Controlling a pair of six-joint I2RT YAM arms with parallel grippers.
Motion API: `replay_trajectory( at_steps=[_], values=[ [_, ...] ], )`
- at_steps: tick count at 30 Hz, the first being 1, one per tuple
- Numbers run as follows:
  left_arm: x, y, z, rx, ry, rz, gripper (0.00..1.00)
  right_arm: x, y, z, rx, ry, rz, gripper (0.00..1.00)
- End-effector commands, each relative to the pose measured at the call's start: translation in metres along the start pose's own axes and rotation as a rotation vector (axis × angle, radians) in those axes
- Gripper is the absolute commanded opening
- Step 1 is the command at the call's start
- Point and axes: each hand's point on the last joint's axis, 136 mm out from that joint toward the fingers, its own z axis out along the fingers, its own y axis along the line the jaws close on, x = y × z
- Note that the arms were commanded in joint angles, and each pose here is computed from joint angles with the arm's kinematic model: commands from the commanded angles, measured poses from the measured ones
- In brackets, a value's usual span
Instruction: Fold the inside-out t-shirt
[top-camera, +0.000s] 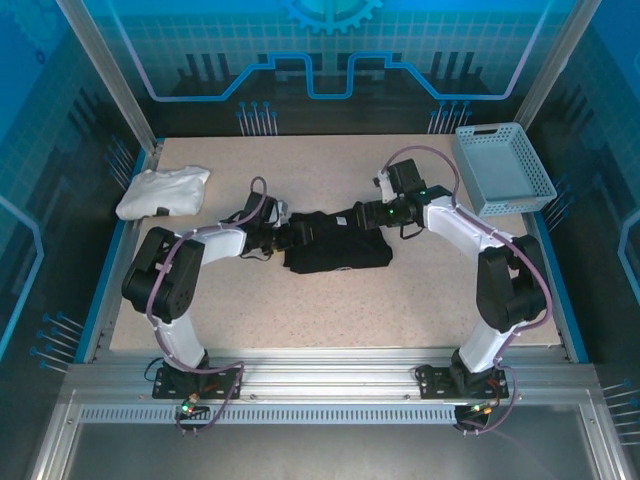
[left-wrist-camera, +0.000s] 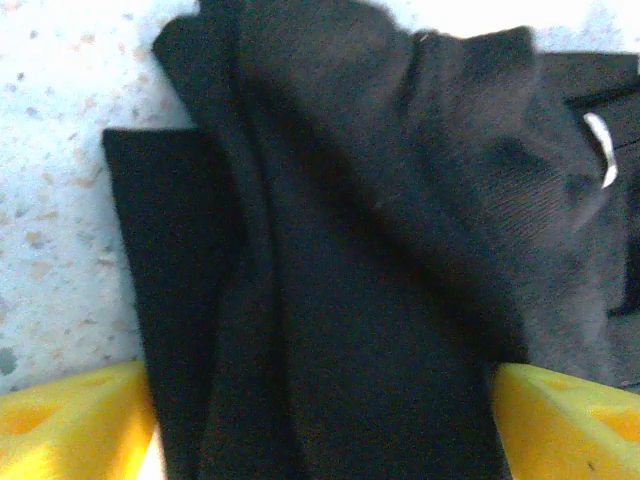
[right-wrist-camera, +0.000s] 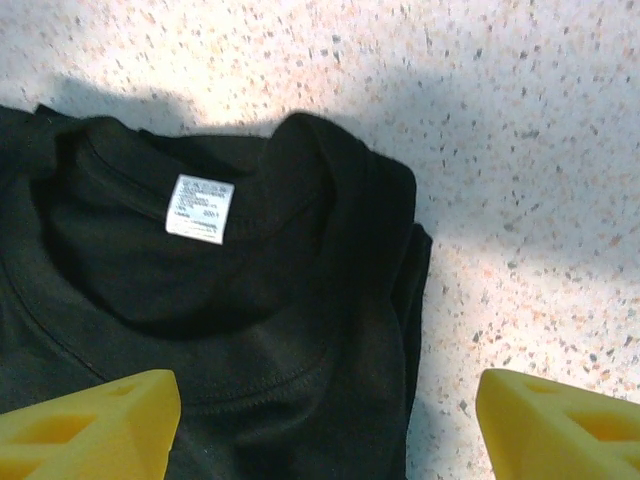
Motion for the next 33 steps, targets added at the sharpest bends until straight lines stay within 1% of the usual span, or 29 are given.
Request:
replay_trajectory(
  at_steps=[1, 6, 8, 15, 18, 19, 20, 23, 26, 29, 31, 33],
  values=[
    [0.019, -0.009, 0.014, 0.014, 0.08, 0.005, 0.86, 0.006, 0.0, -0.004, -0.014, -0.001, 0.002, 0.79],
    [0.031, -0.029, 0.025, 0.054, 0.114, 0.035, 0.8, 0.01, 0.0, -0.002, -0.023, -0.002, 0.014, 0.79],
    [0.034, -0.036, 0.03, 0.066, 0.125, 0.046, 0.73, 0.011, -0.001, -0.002, -0.025, -0.004, 0.018, 0.79],
    [0.029, -0.041, 0.044, 0.066, 0.113, 0.071, 0.33, 0.013, -0.006, -0.004, -0.02, -0.01, 0.032, 0.79],
    [0.023, -0.045, 0.044, 0.084, 0.091, 0.095, 0.17, 0.015, -0.009, -0.005, -0.017, -0.013, 0.04, 0.79],
    [0.02, -0.049, 0.041, 0.1, 0.076, 0.109, 0.1, 0.015, -0.01, -0.006, -0.014, -0.017, 0.043, 0.79],
    [0.017, -0.053, 0.038, 0.118, 0.059, 0.127, 0.01, 0.015, -0.011, -0.008, -0.014, -0.021, 0.044, 0.79],
    [0.007, -0.064, 0.019, 0.171, -0.015, 0.205, 0.0, 0.016, -0.016, -0.016, -0.006, -0.044, 0.051, 0.79],
    [-0.007, -0.064, -0.01, 0.153, -0.068, 0.261, 0.0, 0.012, -0.023, -0.032, 0.0, -0.09, 0.066, 0.79],
    [-0.025, -0.059, -0.045, 0.069, -0.075, 0.306, 0.0, 0.005, -0.025, -0.05, -0.002, -0.159, 0.054, 0.79],
    [-0.037, -0.053, -0.068, -0.027, -0.086, 0.361, 0.0, -0.001, -0.02, -0.062, -0.013, -0.207, 0.03, 0.79],
    [-0.053, -0.046, -0.091, -0.147, -0.126, 0.442, 0.0, -0.004, -0.015, -0.071, -0.029, -0.257, 0.02, 0.8]
  ],
)
